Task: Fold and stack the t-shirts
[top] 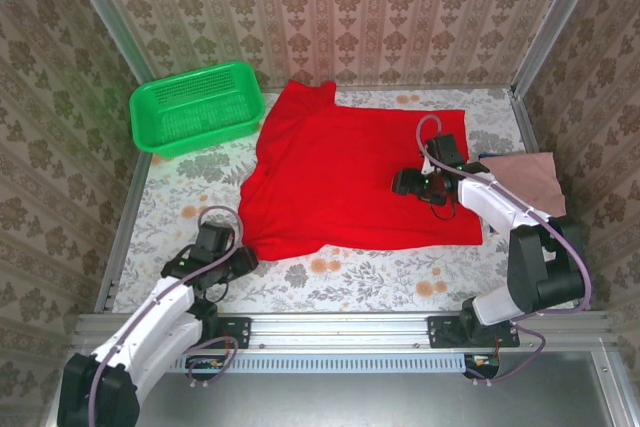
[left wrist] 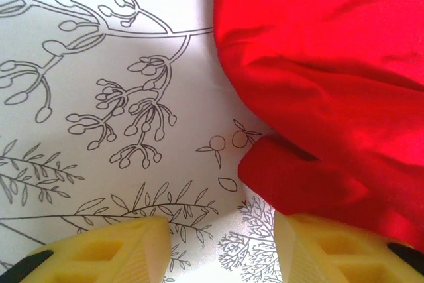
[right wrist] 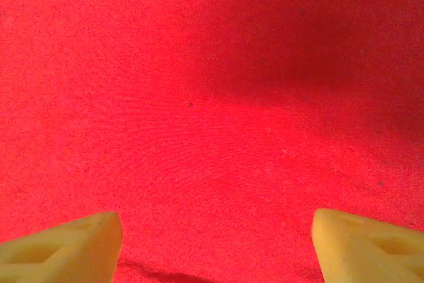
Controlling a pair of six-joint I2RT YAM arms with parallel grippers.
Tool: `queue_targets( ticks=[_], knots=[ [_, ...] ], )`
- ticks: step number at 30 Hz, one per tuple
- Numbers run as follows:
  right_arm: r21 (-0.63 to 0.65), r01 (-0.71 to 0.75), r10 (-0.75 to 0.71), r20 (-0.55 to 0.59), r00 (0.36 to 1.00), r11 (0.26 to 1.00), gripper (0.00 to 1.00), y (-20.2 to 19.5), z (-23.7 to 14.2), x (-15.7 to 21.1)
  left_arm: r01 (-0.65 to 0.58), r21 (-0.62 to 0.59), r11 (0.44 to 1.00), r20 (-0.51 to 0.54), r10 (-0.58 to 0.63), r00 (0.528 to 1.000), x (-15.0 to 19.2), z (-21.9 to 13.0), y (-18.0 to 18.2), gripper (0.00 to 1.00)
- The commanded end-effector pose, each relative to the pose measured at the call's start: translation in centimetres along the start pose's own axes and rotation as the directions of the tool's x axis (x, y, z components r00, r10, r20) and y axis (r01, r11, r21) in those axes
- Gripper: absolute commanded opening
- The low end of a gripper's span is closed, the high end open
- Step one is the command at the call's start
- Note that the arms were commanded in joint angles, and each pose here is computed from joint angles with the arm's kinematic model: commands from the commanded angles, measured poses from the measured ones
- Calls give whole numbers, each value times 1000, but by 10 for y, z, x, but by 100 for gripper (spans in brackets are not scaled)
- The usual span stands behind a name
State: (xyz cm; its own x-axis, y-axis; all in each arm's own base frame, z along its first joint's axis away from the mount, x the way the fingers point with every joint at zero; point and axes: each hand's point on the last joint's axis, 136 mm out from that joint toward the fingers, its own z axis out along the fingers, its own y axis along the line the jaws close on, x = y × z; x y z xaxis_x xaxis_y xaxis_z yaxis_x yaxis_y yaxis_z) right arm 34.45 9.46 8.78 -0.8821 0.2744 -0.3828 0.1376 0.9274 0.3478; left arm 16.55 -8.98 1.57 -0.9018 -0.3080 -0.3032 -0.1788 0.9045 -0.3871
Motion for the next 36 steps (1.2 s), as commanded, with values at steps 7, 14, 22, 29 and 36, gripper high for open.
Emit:
queue_targets(
  ticks=[7,14,22,29,36],
  knots=[
    [-29,-22,22,4,1000,999,76,8,3,1,-96,132,987,70,87,994,-33,9,-43,50],
    [-41,-19,19,-4,1000,999,76,13,8,0,-124,184,975,91,108,990,-42,5,-61,55],
    [-47,-19,18,-16,1000,999,76,15,13,3,-166,229,959,64,155,986,-54,12,-84,56],
    [-45,-20,19,-23,1000,999,76,14,16,5,-221,293,930,5,230,973,-55,17,-112,48],
    [-46,-22,21,-26,999,999,76,14,17,6,-236,319,918,1,249,969,-55,6,-122,41]
  ],
)
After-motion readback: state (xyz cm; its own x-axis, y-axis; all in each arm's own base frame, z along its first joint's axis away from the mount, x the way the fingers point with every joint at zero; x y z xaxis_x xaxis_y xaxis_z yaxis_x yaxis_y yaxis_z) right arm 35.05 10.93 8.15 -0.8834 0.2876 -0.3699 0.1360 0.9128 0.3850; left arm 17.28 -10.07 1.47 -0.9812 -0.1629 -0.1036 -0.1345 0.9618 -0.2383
